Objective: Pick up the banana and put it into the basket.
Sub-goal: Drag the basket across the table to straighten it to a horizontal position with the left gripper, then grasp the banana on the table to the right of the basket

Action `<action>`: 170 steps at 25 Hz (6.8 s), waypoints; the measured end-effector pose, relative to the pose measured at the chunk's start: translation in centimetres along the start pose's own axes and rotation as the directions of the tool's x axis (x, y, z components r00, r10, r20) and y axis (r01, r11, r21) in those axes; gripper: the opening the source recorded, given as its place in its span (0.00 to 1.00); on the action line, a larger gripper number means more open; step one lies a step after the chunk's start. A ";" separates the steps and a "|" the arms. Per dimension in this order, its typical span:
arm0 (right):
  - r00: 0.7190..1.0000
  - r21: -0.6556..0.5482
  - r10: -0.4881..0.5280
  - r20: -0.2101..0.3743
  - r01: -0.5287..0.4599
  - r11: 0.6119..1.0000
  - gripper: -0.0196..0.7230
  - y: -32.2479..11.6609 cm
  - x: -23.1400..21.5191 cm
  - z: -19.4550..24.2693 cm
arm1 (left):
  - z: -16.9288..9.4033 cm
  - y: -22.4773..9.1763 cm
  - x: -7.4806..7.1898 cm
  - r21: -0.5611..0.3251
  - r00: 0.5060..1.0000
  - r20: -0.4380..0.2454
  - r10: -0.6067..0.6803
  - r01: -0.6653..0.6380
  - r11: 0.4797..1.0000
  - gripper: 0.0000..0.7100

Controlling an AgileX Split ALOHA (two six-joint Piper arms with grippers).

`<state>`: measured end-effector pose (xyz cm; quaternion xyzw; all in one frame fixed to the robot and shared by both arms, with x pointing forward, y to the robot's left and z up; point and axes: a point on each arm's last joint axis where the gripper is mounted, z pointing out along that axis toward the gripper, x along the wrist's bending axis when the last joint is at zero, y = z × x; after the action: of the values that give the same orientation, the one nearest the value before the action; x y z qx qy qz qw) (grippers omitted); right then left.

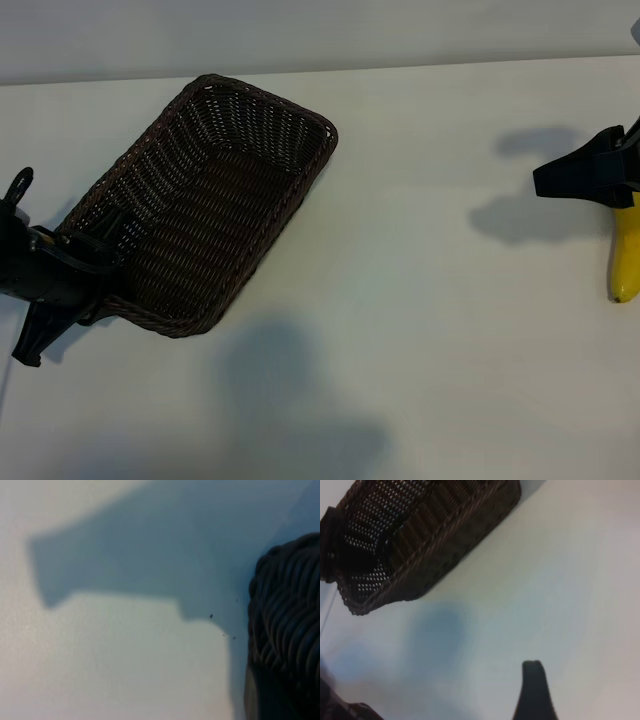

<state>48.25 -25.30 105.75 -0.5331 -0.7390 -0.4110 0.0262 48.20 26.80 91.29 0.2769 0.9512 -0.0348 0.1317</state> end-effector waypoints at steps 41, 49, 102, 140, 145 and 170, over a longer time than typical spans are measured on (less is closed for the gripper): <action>1.000 0.002 -0.002 0.002 0.002 1.000 0.73 0.0 0.0 0.0 | 2.1 0.9 -13.7 0.248 0.579 0.221 0.785 -0.812 0.529 0.23; 1.000 0.002 -0.002 0.002 0.002 1.000 0.73 0.0 0.0 0.0 | 4.0 0.4 -13.9 0.258 0.578 0.214 0.788 -0.811 0.525 0.23; 1.000 0.002 -0.002 0.002 0.002 1.000 0.73 0.0 0.0 0.0 | -9.9 6.1 -14.5 0.136 0.493 -0.033 0.869 -0.859 0.493 0.83; 1.000 0.002 -0.002 0.002 0.002 1.000 0.73 0.0 0.0 0.0 | -17.2 -3.8 9.5 -0.071 0.527 -0.164 0.834 -0.849 0.523 0.76; 1.000 0.002 -0.002 0.002 0.002 1.000 0.73 0.0 0.0 0.0 | -16.9 -6.2 13.0 -0.268 0.528 -0.173 0.831 -0.837 0.477 0.76; 1.000 -0.015 0.022 0.018 -0.021 1.000 0.73 0.4 -0.2 -0.1 | -19.0 -10.7 18.8 -0.681 0.537 -0.194 0.821 -0.676 0.281 0.76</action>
<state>48.61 -25.42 105.93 -0.5449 -0.7304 -0.4113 0.0201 22.78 30.13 104.41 0.6158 0.6251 0.3600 0.3169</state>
